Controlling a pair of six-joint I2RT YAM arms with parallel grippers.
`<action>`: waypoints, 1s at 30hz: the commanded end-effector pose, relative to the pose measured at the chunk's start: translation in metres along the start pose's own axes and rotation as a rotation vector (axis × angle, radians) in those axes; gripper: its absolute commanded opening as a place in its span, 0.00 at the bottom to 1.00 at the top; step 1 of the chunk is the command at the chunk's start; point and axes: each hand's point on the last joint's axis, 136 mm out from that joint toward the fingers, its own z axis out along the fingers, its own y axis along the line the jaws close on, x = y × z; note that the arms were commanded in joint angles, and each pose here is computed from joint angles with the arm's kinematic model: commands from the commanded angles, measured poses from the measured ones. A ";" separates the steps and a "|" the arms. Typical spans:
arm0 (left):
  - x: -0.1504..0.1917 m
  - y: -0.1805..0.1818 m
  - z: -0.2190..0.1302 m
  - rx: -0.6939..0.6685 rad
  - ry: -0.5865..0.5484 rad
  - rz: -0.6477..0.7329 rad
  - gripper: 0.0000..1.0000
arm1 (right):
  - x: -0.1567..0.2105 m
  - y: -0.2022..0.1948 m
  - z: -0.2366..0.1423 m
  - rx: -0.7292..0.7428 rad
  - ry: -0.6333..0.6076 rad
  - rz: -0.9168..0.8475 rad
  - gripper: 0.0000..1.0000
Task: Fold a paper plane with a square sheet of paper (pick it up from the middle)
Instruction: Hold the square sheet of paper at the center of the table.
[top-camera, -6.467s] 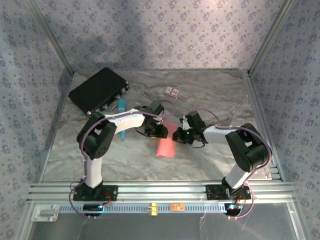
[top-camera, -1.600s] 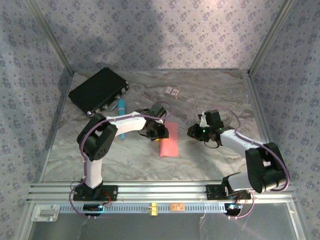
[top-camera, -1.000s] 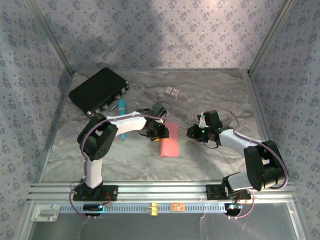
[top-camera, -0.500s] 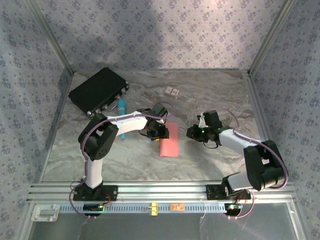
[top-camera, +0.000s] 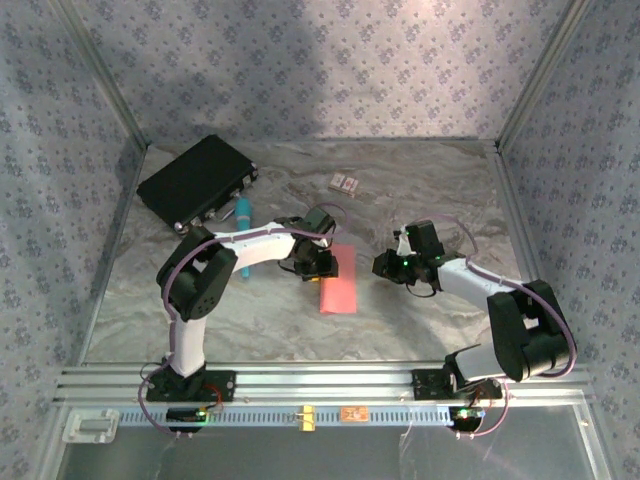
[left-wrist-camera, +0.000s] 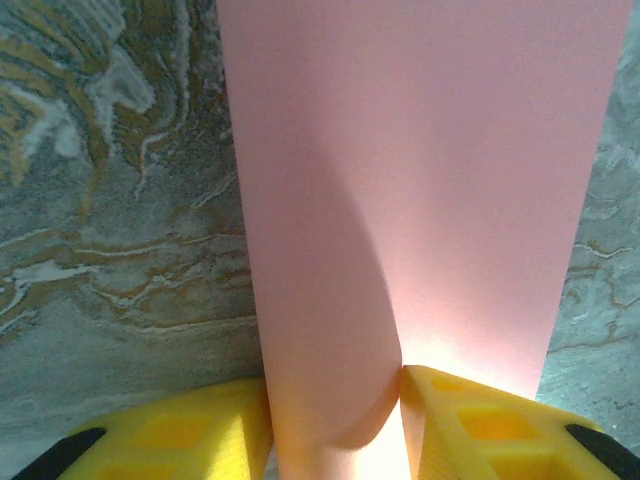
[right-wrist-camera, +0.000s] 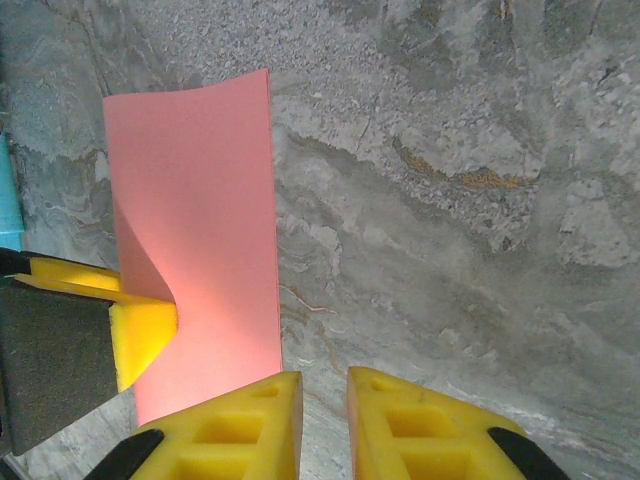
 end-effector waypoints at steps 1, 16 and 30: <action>0.021 0.049 0.037 -0.170 0.068 -0.019 0.41 | -0.002 0.010 0.002 -0.033 0.007 -0.010 0.20; 0.021 0.048 0.038 -0.167 0.070 -0.021 0.41 | 0.014 0.050 0.045 -0.108 0.108 -0.094 0.00; 0.022 0.047 0.039 -0.160 0.071 -0.019 0.41 | 0.043 0.016 0.068 0.027 0.232 -0.091 0.00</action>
